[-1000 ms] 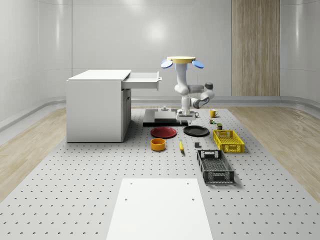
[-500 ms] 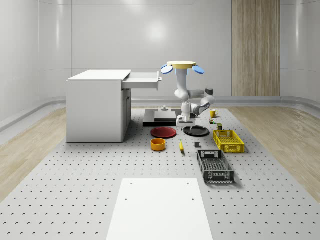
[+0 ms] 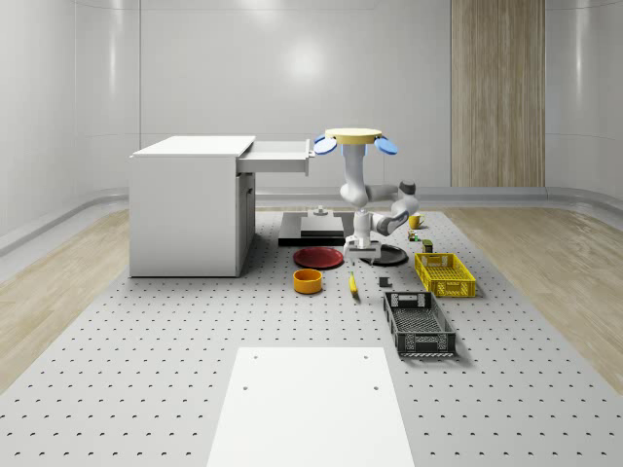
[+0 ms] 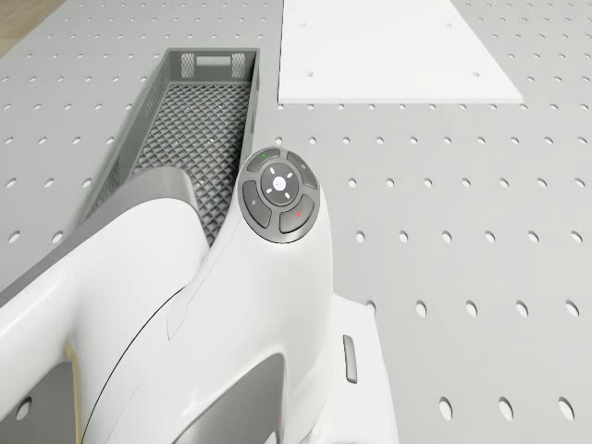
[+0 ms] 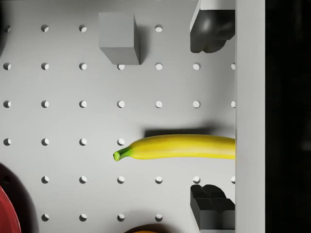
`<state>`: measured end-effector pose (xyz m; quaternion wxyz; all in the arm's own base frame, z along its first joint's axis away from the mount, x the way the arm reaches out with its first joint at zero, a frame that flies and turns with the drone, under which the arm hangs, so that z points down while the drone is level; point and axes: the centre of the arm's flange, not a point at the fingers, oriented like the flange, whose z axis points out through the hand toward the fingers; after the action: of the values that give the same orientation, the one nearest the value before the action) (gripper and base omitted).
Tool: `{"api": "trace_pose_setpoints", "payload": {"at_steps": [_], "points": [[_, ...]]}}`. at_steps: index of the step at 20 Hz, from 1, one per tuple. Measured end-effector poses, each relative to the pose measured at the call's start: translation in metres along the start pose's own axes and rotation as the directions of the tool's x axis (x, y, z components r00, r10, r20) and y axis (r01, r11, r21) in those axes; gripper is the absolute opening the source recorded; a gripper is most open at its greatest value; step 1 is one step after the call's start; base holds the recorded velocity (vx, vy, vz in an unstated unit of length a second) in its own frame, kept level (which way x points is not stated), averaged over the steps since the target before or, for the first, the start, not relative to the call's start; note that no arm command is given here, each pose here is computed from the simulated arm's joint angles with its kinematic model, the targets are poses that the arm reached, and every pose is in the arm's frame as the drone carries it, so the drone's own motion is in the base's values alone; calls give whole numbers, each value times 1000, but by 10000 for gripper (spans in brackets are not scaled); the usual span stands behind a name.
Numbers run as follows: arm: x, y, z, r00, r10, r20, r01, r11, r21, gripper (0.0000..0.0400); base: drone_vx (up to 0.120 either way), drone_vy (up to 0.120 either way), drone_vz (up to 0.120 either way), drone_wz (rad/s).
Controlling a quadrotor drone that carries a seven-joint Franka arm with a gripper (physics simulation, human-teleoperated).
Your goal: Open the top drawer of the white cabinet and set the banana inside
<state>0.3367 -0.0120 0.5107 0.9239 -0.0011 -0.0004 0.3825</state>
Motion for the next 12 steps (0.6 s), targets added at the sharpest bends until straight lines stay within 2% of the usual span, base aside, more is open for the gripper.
{"api": "trace_pose_setpoints", "payload": {"at_steps": [5,8,12], "points": [[0,0,0,1000,0,0,0,1000,0,400,0,0,-120,0],[3,3,0,1000,0,0,0,1000,0,400,0,0,-13,0],[13,14,0,1000,0,0,0,1000,0,400,0,0,0,0]]}}
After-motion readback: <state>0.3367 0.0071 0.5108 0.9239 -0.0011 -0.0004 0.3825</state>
